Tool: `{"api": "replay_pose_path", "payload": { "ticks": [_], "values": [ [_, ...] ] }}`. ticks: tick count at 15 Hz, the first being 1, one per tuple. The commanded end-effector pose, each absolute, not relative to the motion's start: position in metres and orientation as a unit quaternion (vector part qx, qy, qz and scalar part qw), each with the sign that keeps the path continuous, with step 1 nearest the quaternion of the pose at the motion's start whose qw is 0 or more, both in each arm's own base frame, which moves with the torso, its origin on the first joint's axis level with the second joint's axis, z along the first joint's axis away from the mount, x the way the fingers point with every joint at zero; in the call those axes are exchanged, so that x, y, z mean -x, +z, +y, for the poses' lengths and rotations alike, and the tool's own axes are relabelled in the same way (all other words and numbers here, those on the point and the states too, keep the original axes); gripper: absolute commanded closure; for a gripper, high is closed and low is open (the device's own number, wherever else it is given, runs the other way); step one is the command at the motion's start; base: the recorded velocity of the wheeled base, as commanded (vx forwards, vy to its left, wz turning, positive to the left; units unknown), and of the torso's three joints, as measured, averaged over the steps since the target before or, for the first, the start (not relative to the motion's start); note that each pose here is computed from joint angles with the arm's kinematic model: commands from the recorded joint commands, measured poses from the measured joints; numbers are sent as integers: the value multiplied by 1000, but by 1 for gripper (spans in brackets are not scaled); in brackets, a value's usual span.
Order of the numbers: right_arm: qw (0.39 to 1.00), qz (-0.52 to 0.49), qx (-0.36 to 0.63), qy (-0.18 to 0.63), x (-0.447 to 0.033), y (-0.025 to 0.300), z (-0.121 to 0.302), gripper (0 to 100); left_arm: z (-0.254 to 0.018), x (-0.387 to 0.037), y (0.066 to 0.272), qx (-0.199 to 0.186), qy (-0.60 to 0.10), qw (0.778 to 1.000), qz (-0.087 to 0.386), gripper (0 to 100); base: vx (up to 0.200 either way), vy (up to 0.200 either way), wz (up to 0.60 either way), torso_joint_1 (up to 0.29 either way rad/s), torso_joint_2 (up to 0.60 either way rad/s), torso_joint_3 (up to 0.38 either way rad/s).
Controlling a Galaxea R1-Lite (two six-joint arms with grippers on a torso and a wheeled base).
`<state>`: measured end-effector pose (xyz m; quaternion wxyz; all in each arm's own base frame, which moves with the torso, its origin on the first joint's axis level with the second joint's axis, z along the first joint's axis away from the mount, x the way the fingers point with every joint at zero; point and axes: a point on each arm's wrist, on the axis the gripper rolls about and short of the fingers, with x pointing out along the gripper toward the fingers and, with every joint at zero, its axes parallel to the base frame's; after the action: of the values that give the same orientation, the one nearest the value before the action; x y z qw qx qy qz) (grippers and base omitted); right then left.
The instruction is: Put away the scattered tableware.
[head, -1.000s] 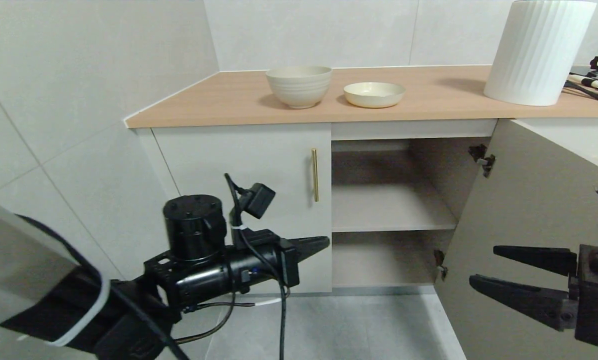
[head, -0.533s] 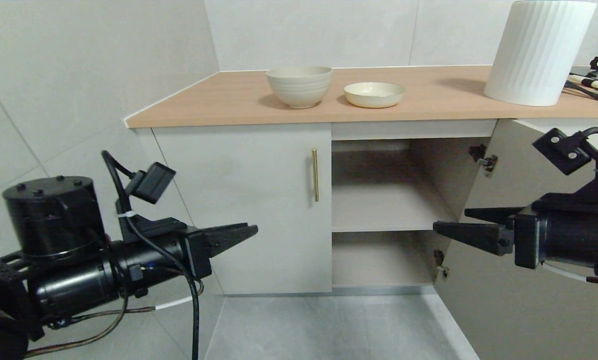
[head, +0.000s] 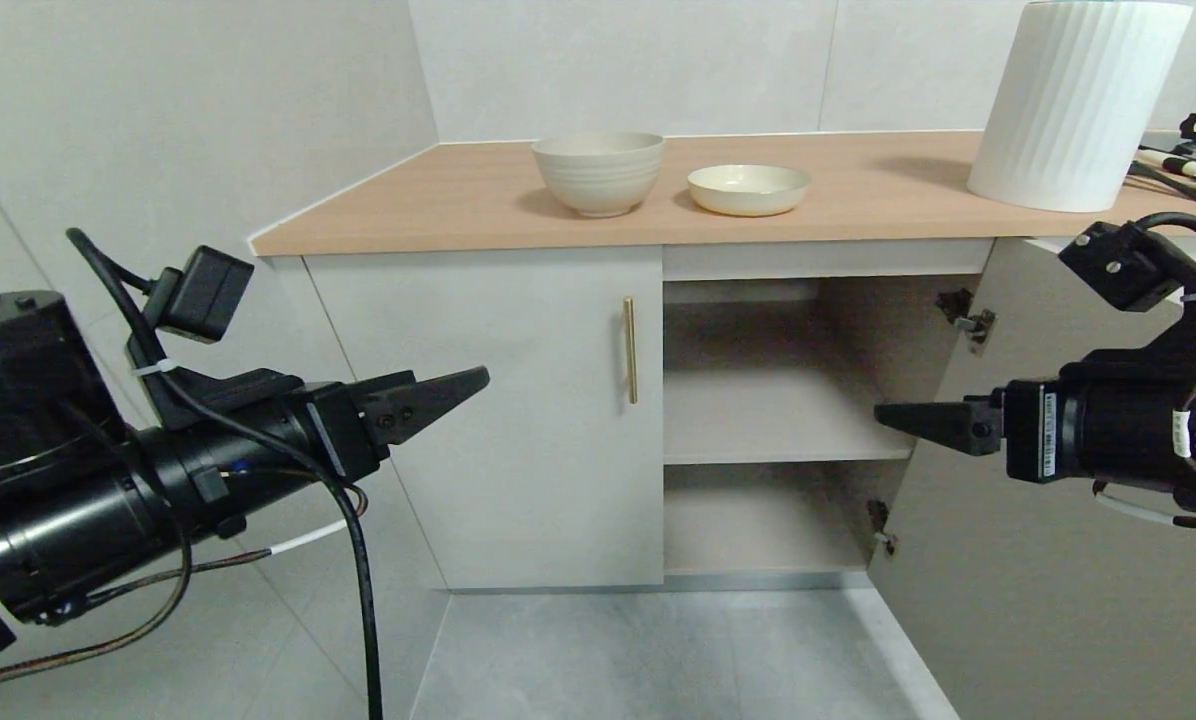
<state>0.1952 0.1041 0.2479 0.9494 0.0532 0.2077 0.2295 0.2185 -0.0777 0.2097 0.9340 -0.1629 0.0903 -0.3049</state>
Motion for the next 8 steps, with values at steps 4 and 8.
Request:
{"api": "replay_pose_path", "payload": {
  "ticks": [4, 8],
  "values": [
    [947, 204, -53, 243, -188, 251, 107, 0, -77, -215, 216, 162, -307, 935, 78, 0, 0, 0, 0, 0, 0, 0],
    [946, 208, -51, 243, -189, 249, 108, 0, -77, -216, 215, 162, -306, 934, 81, 0, 200, 0, 0, -7, 1, -1]
  ]
}}
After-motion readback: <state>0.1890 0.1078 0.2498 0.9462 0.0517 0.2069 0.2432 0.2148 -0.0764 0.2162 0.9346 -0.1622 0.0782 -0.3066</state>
